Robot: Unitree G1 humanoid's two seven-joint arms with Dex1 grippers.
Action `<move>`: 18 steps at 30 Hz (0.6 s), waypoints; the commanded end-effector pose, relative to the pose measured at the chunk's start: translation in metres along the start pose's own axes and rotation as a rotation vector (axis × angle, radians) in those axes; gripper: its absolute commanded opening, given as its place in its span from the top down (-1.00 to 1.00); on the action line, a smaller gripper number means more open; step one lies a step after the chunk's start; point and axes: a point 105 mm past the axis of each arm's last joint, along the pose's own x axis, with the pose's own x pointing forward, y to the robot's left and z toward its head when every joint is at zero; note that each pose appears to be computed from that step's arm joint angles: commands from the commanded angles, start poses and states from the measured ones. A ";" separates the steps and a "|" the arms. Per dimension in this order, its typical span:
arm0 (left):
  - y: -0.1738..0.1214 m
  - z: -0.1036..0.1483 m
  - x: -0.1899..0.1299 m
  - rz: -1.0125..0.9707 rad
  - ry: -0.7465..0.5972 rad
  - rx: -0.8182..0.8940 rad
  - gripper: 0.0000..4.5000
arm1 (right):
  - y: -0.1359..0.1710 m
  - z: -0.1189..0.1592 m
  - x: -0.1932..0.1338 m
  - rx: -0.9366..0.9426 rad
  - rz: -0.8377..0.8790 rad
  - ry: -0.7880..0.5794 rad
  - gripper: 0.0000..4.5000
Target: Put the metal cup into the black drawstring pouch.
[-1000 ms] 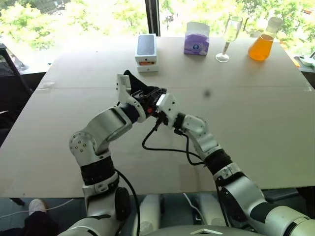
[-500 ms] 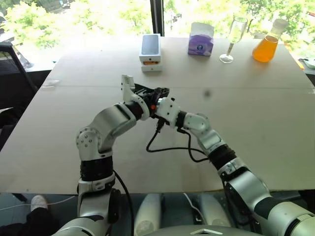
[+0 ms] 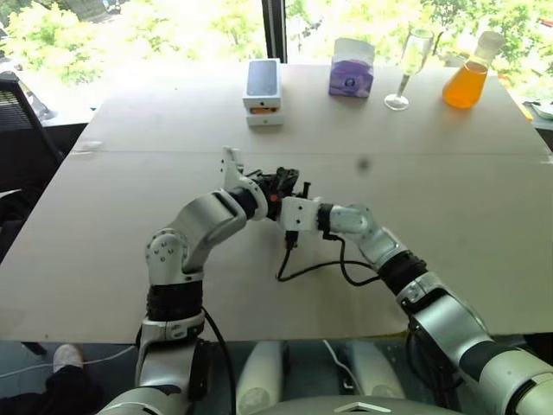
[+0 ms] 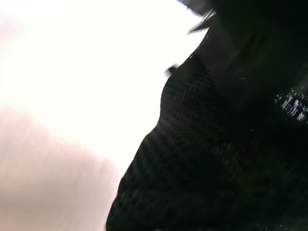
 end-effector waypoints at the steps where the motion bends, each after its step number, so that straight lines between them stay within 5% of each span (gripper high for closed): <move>1: -0.018 -0.007 -0.003 -0.087 0.014 0.051 1.00 | 0.000 0.009 -0.002 -0.034 0.020 -0.008 0.19; 5: -0.009 0.003 -0.006 -0.075 -0.021 0.074 1.00 | -0.010 0.012 -0.022 -0.037 0.012 0.030 -0.53; 18: -0.001 0.027 -0.009 -0.123 -0.059 0.138 1.00 | -0.020 0.029 -0.080 0.211 -0.041 0.106 -0.53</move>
